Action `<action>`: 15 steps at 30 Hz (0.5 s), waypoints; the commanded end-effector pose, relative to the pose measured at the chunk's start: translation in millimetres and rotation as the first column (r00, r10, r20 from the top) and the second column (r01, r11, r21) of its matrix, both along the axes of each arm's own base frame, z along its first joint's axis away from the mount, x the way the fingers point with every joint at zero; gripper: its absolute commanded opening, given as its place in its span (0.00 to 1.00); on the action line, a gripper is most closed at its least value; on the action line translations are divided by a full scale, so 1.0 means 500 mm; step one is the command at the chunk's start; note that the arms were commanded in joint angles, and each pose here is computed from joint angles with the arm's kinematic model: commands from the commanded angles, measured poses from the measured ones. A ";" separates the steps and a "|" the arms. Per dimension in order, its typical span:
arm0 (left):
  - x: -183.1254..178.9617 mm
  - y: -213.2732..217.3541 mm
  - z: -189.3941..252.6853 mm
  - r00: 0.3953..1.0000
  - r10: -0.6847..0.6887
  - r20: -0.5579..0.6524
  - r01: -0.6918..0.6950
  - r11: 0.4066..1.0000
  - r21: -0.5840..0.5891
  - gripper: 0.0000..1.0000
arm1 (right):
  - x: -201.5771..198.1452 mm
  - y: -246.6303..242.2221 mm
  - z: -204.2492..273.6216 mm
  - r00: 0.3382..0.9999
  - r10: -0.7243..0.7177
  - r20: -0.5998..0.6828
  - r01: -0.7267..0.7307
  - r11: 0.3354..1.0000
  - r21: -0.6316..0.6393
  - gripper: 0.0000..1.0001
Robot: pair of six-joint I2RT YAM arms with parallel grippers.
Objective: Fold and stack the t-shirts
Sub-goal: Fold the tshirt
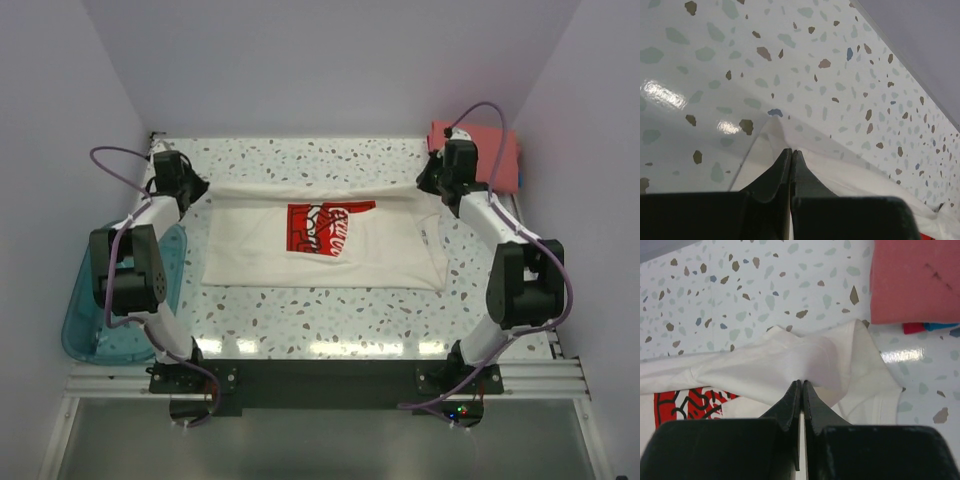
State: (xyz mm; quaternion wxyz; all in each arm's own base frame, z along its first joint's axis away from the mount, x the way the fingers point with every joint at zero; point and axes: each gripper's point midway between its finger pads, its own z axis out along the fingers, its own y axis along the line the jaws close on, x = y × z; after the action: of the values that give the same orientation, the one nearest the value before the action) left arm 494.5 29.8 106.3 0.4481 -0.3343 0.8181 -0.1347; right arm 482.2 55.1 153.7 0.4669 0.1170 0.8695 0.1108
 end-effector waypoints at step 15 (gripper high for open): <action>-0.173 0.030 0.000 0.985 0.155 -0.073 -0.157 0.988 -0.010 0.00 | -0.167 -0.009 0.040 0.997 -0.040 0.070 0.035 0.996 0.077 0.00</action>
State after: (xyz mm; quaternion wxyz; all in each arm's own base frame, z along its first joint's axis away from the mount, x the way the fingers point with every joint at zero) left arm 421.7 33.4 100.3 0.4194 -0.3795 0.8175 -0.1085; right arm 403.8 51.3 155.7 0.4683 0.1390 0.8637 0.1246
